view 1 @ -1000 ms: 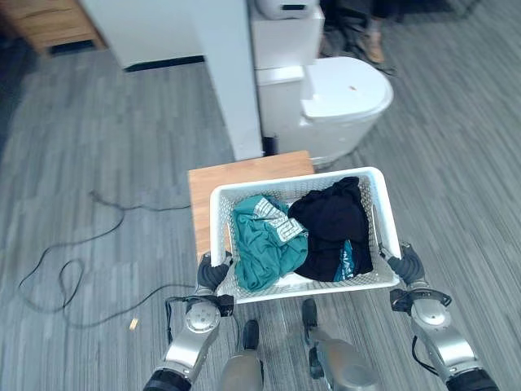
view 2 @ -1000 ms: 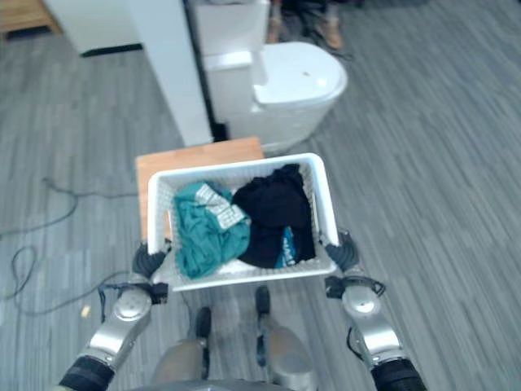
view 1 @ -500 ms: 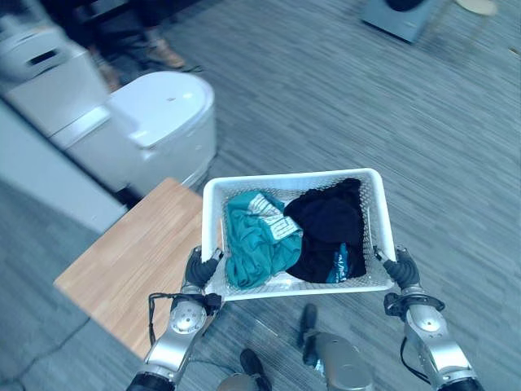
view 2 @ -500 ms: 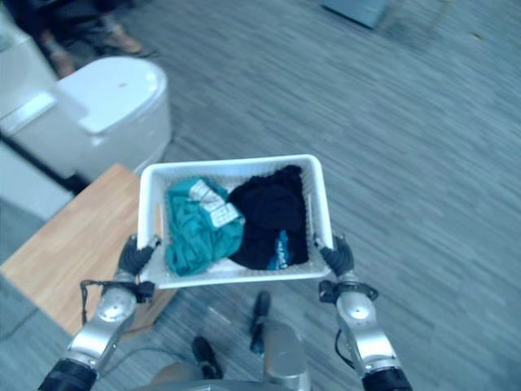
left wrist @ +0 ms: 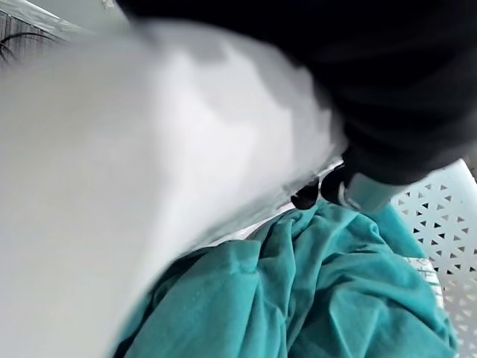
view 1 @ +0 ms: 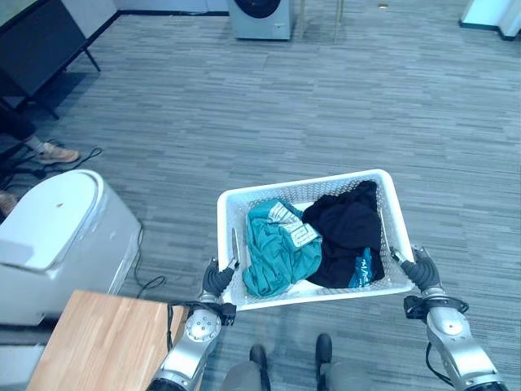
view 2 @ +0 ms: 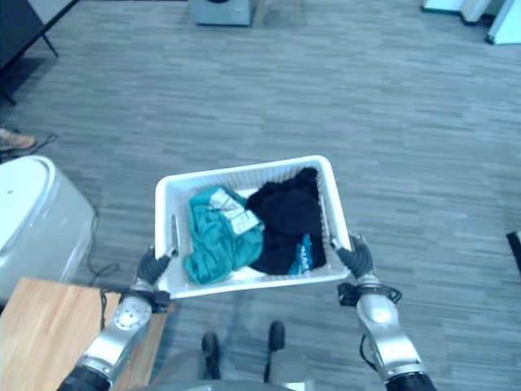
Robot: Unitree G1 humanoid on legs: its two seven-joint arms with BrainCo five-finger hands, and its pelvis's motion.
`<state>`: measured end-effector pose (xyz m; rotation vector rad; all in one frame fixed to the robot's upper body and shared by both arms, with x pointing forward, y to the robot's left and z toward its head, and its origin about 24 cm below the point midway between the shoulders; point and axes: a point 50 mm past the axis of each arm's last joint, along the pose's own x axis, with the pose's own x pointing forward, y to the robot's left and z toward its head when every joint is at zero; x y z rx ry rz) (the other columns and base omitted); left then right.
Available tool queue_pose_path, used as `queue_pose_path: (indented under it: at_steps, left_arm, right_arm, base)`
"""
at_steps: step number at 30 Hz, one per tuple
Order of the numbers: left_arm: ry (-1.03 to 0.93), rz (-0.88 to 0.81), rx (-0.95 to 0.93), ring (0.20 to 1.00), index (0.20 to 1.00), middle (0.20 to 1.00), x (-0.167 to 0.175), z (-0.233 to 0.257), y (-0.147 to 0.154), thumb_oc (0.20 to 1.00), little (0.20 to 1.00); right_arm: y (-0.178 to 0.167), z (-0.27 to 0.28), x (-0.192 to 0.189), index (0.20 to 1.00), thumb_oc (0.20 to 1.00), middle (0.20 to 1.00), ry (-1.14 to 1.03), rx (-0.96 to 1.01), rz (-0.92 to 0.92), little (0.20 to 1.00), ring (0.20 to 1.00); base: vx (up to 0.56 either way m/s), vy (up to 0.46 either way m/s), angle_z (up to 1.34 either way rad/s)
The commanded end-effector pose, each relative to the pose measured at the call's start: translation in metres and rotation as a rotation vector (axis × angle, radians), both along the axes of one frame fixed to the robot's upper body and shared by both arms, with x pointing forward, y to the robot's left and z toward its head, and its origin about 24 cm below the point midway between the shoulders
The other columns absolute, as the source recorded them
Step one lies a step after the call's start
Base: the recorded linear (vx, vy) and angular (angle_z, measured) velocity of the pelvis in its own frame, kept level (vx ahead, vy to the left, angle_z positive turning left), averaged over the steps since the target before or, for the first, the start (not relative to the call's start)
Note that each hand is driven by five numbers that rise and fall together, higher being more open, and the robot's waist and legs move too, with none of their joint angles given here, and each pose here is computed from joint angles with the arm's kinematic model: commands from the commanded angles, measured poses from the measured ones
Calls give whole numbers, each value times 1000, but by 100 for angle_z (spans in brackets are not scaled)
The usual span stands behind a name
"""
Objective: Grab the laundry basket,head to the washer,open it,put in the laundry and shut it.
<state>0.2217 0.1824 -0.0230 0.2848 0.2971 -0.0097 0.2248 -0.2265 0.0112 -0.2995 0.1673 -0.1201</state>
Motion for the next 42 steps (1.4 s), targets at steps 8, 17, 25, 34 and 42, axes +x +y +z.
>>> queue_pose_path:
  at_steps: [8,17,25,34,42]
  left_arm:
    - [-204,-92,-98,200,200,200,11,37,-9,200,200]
    - [-207,-32,-66,200,200,200,12,39,8,200,200]
    - [-200,2,-86,200,200,200,10,34,11,200,200]
    - [-145,6,-150,200,200,200,-1,22,4,200,200]
    - [-120,-7,-154,200,200,200,-5,18,1,200,200]
  right_arm:
    - [32,39,20,200,200,200,-236,176,151,200,200]
    - [49,46,27,200,200,200,-259,248,208,200,200]
    - [43,47,25,200,200,200,-265,229,196,200,200]
    - [25,39,15,200,200,200,-221,181,160,200,200]
    - [13,33,10,200,200,200,-192,170,103,200,200]
  base:
    - [341,126,-55]
    - [292,93,-28]
    - [448,-103,12]
    - [428,-237,25]
    - [347,-58,-23]
